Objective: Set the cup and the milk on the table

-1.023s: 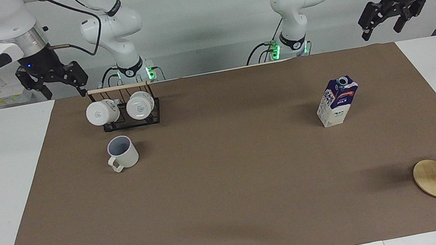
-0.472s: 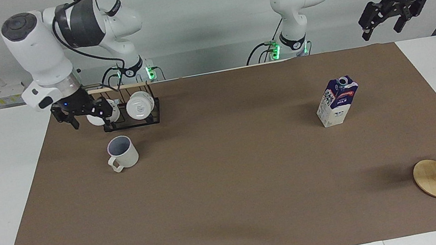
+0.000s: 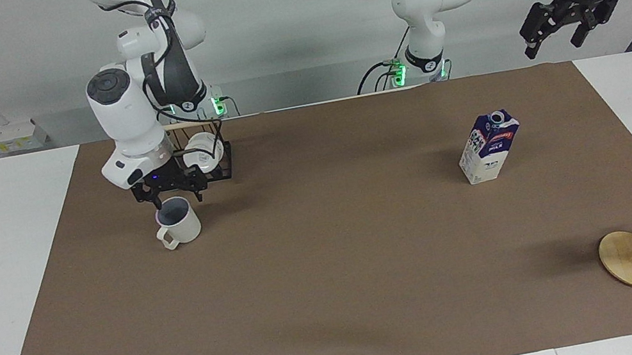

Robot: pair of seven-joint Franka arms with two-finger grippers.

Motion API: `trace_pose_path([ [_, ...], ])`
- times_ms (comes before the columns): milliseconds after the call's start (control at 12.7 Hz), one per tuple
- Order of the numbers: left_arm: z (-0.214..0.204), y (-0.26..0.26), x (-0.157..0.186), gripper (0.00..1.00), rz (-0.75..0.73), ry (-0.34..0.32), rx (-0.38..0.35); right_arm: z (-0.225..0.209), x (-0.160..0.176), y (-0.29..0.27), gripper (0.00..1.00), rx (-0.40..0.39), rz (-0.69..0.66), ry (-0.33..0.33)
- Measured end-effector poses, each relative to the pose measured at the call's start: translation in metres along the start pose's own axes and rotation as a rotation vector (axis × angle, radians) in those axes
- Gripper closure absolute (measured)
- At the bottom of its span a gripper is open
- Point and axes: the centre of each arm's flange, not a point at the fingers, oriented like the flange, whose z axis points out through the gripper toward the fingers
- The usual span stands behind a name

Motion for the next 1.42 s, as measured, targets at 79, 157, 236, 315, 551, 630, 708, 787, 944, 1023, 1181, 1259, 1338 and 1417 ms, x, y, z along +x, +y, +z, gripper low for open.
trace_pose_path([
  [79,0.0,0.0,0.0,0.0,0.0,0.0,0.0,0.013,-0.003,0.0,0.0,-0.002,0.0,-0.003],
  [157,0.0,0.0,0.0,0.0,0.0,0.0,0.0,0.023,-0.005,0.0,0.0,-0.003,0.0,-0.008],
  [236,0.0,0.0,0.0,0.0,0.0,0.0,0.0,0.031,-0.006,0.0,0.0,-0.004,0.0,-0.01],
  [315,0.0,0.0,0.0,0.0,0.0,0.0,0.0,0.036,-0.006,0.001,0.0,-0.005,0.001,-0.011],
  [551,0.0,0.0,0.0,0.0,0.0,0.0,0.0,0.056,-0.003,0.002,0.0,-0.012,0.004,-0.009],
  [630,0.0,0.0,0.0,0.0,-0.001,0.0,0.0,0.061,-0.002,0.002,0.0,-0.014,0.004,-0.01],
  [708,0.0,-0.001,0.0,0.0,-0.002,0.0,0.0,0.064,-0.001,0.002,0.0,-0.015,0.003,-0.007],
  [787,0.0,-0.002,0.0,0.0,-0.003,0.0,0.0,0.067,-0.001,0.001,0.0,-0.015,0.001,-0.004],
  [944,0.0,-0.003,0.0,0.0,-0.006,0.0,0.0,0.068,0.0,0.0,0.1,-0.016,0.0,-0.004],
  [1023,0.0,-0.003,0.0,0.0,-0.006,0.0,0.0,0.068,0.0,0.0,0.23,-0.016,0.0,-0.004],
  [1181,0.0,-0.004,0.0,0.0,-0.008,0.0,0.0,0.068,0.0,0.0,0.48,-0.016,0.0,-0.004],
  [1259,0.0,-0.004,0.0,0.0,-0.008,0.0,0.0,0.068,0.0,0.001,0.63,-0.016,0.002,-0.004],
  [1338,0.0,-0.005,0.0,0.0,-0.009,-0.001,0.0,0.068,0.0,0.001,0.72,-0.016,0.008,-0.003],
  [1417,0.0,-0.005,0.0,0.0,-0.009,-0.001,0.0,0.067,0.0,0.002,0.84,-0.007,0.029,-0.003],
])
